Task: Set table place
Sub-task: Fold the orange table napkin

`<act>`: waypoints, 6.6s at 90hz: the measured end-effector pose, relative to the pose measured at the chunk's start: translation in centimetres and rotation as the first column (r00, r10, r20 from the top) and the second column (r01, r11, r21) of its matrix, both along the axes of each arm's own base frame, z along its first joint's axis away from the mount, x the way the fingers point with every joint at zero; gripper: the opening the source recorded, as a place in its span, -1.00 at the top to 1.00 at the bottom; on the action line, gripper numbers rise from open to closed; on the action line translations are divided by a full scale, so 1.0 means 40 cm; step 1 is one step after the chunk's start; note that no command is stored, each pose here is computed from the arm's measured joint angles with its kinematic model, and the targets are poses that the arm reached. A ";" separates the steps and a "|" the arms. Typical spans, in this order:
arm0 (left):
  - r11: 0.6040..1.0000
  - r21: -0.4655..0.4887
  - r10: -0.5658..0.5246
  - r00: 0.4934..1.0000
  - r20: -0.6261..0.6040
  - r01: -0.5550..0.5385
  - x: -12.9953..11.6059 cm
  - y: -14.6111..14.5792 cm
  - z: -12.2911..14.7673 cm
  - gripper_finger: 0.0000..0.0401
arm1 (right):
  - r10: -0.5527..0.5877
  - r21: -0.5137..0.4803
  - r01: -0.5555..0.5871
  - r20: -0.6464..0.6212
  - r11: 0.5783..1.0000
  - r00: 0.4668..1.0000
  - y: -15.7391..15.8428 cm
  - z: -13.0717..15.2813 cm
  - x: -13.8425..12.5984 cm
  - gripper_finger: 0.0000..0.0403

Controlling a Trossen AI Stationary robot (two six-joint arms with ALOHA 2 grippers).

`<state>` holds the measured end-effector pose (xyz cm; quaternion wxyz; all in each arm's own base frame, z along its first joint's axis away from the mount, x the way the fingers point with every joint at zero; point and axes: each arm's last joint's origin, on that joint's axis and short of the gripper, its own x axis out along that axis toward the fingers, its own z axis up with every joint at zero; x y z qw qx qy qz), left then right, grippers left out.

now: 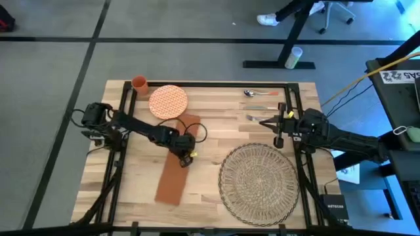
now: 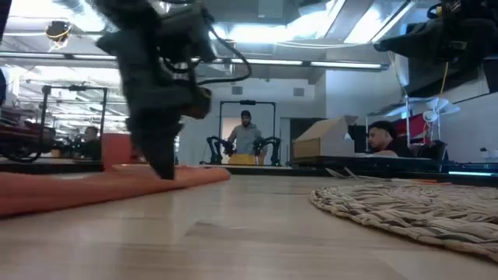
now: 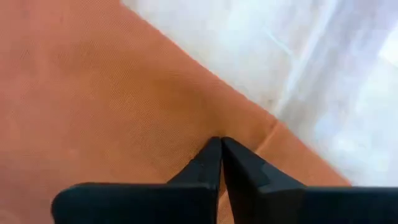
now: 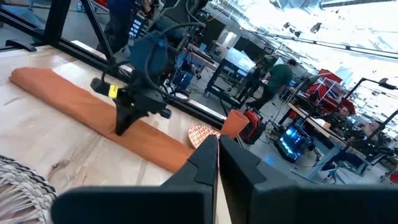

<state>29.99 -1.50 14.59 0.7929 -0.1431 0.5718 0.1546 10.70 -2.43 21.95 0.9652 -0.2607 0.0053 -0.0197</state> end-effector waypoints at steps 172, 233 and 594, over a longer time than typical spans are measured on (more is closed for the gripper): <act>0.966 -0.034 -0.253 0.965 0.065 0.255 0.068 -0.136 0.043 1.00 | 0.017 0.018 -0.016 -0.052 1.000 0.999 0.004 0.034 -0.010 1.00; 0.970 -0.155 -0.177 0.981 0.077 0.187 -0.022 -0.331 0.000 1.00 | 0.035 0.029 -0.034 -0.051 0.999 0.998 0.006 0.034 -0.010 1.00; 0.967 0.050 -0.236 0.956 -0.171 0.248 0.092 -0.544 0.012 1.00 | 0.087 0.042 -0.085 -0.062 0.996 0.994 0.009 0.030 -0.010 1.00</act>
